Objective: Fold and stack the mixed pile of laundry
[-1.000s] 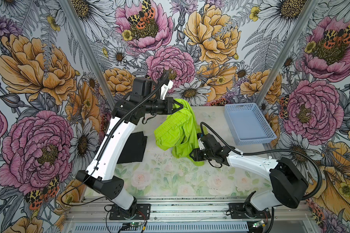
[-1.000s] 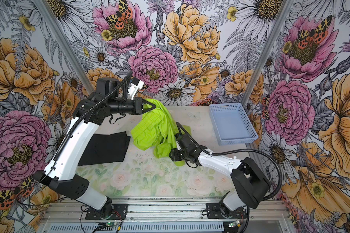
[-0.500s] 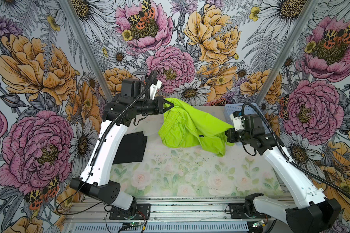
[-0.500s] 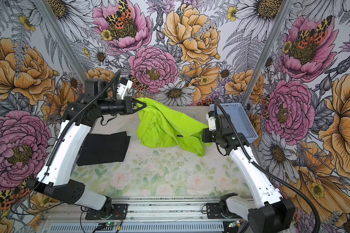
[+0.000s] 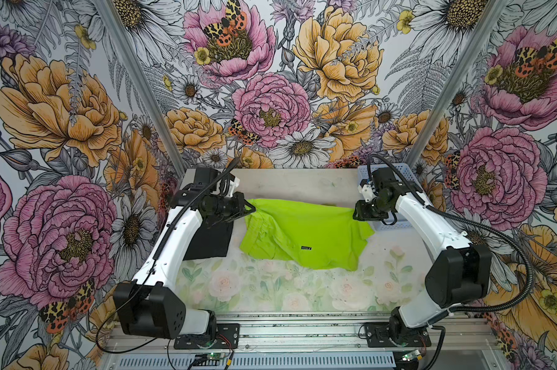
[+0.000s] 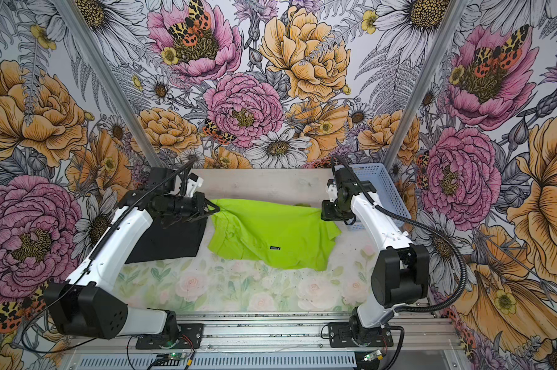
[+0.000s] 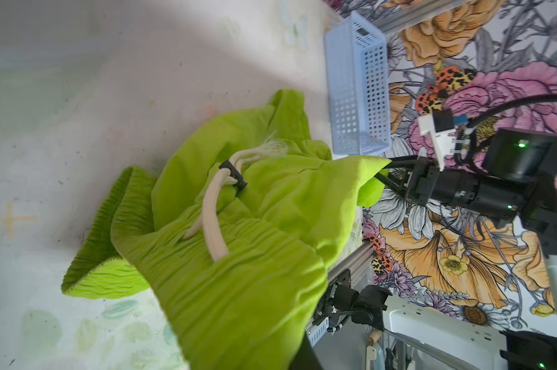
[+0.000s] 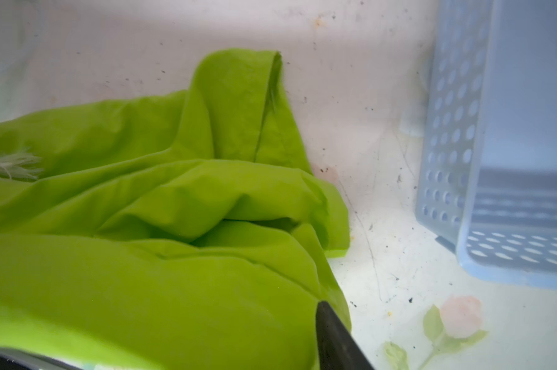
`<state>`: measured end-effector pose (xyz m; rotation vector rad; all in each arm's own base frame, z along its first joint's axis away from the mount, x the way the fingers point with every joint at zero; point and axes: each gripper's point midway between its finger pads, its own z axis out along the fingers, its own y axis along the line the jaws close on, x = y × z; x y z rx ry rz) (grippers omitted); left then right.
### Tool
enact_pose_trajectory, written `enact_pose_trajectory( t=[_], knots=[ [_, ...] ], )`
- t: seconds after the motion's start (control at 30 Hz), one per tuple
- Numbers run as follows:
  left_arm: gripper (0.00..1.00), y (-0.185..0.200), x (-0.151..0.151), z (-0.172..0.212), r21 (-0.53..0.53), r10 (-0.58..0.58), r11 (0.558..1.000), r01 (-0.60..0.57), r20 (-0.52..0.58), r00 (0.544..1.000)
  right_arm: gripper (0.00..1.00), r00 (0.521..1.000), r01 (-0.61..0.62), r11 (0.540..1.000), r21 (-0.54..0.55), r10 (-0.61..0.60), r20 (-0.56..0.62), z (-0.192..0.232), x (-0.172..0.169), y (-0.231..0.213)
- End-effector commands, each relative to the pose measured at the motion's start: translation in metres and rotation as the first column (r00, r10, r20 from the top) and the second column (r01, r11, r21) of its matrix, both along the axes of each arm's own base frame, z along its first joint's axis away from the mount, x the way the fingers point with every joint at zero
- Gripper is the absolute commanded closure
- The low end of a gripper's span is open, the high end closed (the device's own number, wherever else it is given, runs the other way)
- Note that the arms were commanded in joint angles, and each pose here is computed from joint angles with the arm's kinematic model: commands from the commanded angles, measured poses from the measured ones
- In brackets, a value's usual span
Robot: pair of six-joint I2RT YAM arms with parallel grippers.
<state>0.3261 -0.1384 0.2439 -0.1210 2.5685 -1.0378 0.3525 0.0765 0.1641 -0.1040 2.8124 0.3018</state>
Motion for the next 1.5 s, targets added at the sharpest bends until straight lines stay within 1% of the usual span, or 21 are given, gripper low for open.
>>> enact_pose_trajectory(
  t=[0.0,0.1,0.2,0.33,0.37,0.5,0.7,0.83,0.93,1.13,1.2,1.33,1.47],
  knots=[
    [1.00,0.012,0.016,0.005,0.029,0.009,1.000,-0.012,0.101,0.995,0.44,0.992,0.074,0.997,-0.021,-0.072,0.104,0.029,-0.002,-0.012],
    [1.00,0.018,0.020,-0.002,0.034,0.024,0.999,-0.027,0.096,0.995,0.41,0.991,0.082,0.995,0.050,-0.087,0.105,0.022,-0.029,-0.006],
    [1.00,0.023,0.022,-0.010,0.040,0.029,0.999,-0.032,0.080,0.996,0.41,0.987,0.122,0.984,0.128,-0.134,0.091,0.002,-0.061,-0.001],
    [1.00,0.028,0.022,-0.025,0.057,0.027,0.998,-0.030,0.055,0.998,0.39,0.985,0.165,0.934,0.316,-0.174,-0.002,-0.040,-0.090,0.024],
    [1.00,0.030,0.022,-0.030,0.061,0.027,0.998,-0.030,0.045,0.999,0.39,0.982,0.185,0.923,0.339,-0.187,-0.027,-0.053,-0.093,0.027],
    [1.00,0.034,0.022,-0.047,0.074,0.019,0.997,-0.020,0.015,1.000,0.41,0.973,0.227,0.912,0.341,-0.226,-0.044,-0.085,-0.096,0.025],
    [1.00,0.036,0.025,-0.056,0.081,0.013,0.997,-0.013,0.003,1.000,0.45,0.968,0.249,0.885,0.394,-0.234,-0.085,-0.106,-0.092,0.033],
    [1.00,0.038,0.027,-0.058,0.081,0.015,0.997,-0.016,0.008,1.000,0.50,0.967,0.253,0.893,0.373,-0.234,-0.097,-0.117,-0.094,0.031],
    [1.00,0.040,0.026,-0.061,0.081,0.018,0.997,-0.018,0.001,1.000,0.52,0.968,0.249,0.905,0.345,-0.221,-0.118,-0.129,-0.098,0.029],
    [1.00,0.044,0.024,-0.064,0.080,0.024,0.996,-0.023,-0.004,1.000,0.55,0.968,0.245,0.912,0.328,-0.212,-0.132,-0.145,-0.098,0.028],
    [1.00,0.045,0.023,-0.065,0.081,0.028,0.996,-0.027,-0.008,1.000,0.60,0.968,0.247,0.910,0.332,-0.215,-0.130,-0.146,-0.095,0.029],
    [1.00,0.047,0.023,-0.065,0.080,0.032,0.996,-0.032,-0.007,0.999,0.81,0.966,0.255,0.911,0.323,-0.227,-0.122,-0.144,-0.093,0.026],
    [1.00,0.050,0.023,-0.065,0.081,0.040,0.996,-0.040,-0.006,0.999,0.90,0.964,0.264,0.911,0.318,-0.245,-0.100,-0.127,-0.093,0.023]
  ],
)
